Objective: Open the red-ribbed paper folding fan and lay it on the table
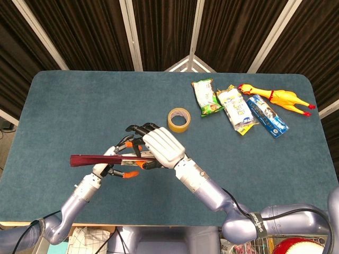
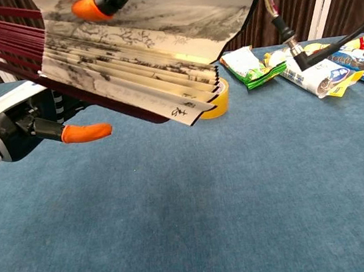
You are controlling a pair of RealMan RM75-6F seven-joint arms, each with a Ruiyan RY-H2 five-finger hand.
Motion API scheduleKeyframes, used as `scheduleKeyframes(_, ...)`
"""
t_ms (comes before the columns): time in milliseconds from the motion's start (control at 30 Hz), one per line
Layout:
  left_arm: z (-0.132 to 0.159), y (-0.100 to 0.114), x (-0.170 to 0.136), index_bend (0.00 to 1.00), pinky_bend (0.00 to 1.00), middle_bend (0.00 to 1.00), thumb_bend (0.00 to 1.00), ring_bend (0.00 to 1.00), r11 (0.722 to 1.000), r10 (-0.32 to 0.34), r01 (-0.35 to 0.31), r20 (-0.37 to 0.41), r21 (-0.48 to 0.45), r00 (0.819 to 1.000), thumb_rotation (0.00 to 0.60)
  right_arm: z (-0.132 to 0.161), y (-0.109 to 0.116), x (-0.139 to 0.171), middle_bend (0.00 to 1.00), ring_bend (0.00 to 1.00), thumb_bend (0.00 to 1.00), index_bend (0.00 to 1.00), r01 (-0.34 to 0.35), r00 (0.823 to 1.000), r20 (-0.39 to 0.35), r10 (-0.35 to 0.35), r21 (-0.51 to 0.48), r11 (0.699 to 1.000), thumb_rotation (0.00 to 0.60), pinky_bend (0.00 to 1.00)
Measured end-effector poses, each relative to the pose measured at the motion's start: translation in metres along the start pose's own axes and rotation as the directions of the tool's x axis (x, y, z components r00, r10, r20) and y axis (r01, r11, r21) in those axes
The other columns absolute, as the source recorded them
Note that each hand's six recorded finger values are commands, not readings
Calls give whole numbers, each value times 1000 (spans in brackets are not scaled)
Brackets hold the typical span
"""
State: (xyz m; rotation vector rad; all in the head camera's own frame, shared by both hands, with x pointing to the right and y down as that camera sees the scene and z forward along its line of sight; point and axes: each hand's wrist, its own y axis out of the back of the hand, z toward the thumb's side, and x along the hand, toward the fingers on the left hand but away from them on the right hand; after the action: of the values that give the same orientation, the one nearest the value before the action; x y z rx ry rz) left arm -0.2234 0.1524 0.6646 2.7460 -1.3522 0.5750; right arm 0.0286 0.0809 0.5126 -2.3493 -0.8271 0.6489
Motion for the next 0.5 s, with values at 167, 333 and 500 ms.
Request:
scheduleKeyframes(167, -4, 1, 0, 675, 123, 358, 491, 0, 999, 34, -33, -10, 25, 999, 600, -2, 5, 3, 235, 279, 482, 976, 9, 1000, 6, -9, 3, 1000, 600, 229)
scheduleKeyframes(333, -8, 9, -4, 714, 128, 386, 495, 0, 996, 81, -80, -18, 35, 997, 600, -9, 12, 6, 235, 279, 482, 976, 26, 999, 25, -26, 11, 1000, 600, 229)
scheduleKeyframes(500, -12, 21, -6, 743, 147, 410, 495, 13, 994, 106, -104, -36, 41, 994, 600, -19, 20, 9, 235, 280, 484, 976, 43, 998, 54, -43, -1, 999, 600, 229)
